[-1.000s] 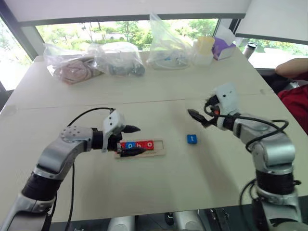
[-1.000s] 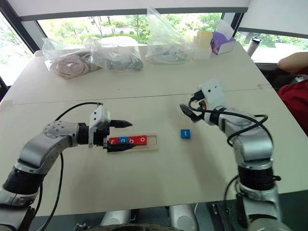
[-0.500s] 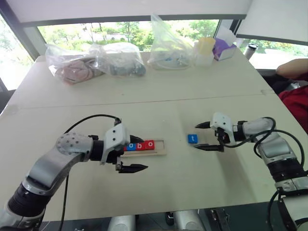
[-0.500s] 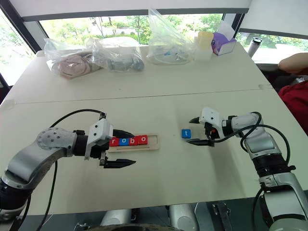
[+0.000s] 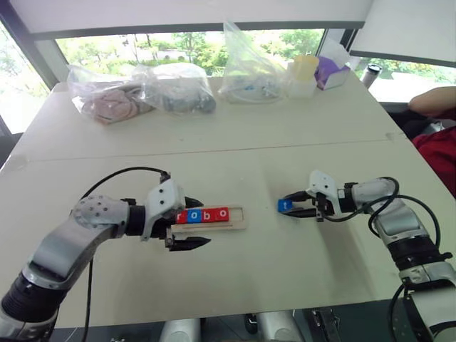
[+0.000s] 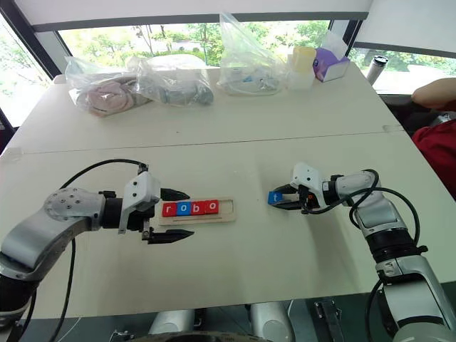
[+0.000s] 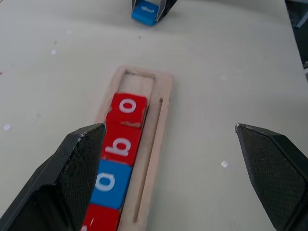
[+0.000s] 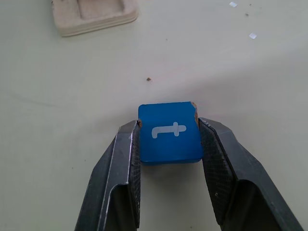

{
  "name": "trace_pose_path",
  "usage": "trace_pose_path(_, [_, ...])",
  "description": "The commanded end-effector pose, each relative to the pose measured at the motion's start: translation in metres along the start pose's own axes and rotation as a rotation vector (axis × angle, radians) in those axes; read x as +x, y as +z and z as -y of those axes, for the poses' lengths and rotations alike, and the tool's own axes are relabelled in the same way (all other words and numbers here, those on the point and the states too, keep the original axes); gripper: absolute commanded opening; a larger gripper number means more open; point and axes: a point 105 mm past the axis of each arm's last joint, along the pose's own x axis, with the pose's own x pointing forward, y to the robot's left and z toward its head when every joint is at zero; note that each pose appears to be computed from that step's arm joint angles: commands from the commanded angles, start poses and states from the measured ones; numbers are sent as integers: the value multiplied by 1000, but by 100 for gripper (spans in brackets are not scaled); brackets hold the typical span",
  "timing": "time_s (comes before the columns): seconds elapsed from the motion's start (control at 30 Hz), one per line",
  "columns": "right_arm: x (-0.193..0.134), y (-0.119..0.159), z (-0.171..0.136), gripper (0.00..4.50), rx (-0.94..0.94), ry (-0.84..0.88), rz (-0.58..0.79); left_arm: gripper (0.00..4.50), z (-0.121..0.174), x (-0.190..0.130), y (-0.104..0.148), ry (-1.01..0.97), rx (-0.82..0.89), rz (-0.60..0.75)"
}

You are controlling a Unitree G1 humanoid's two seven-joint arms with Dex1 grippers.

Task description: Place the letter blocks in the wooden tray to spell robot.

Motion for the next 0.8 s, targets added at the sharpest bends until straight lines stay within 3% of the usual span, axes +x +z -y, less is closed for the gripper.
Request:
trace_pose_path(0.03, [17, 56, -10, 115, -76, 54, 145, 450, -6, -18, 1, 30, 25, -15])
trace_pose_path(0.2, [45, 68, -32, 115, -120, 138, 134, 450, -9, -25, -4, 46, 30, -35])
trace_pose_path(0.43, [68, 57, -32, 115, -161, 128, 26, 450, -8, -22, -5, 49, 25, -29])
trace_pose_path(0.8, [77, 57, -32, 115, -171, 139, 23, 450, -9, -18, -8, 71, 9, -11])
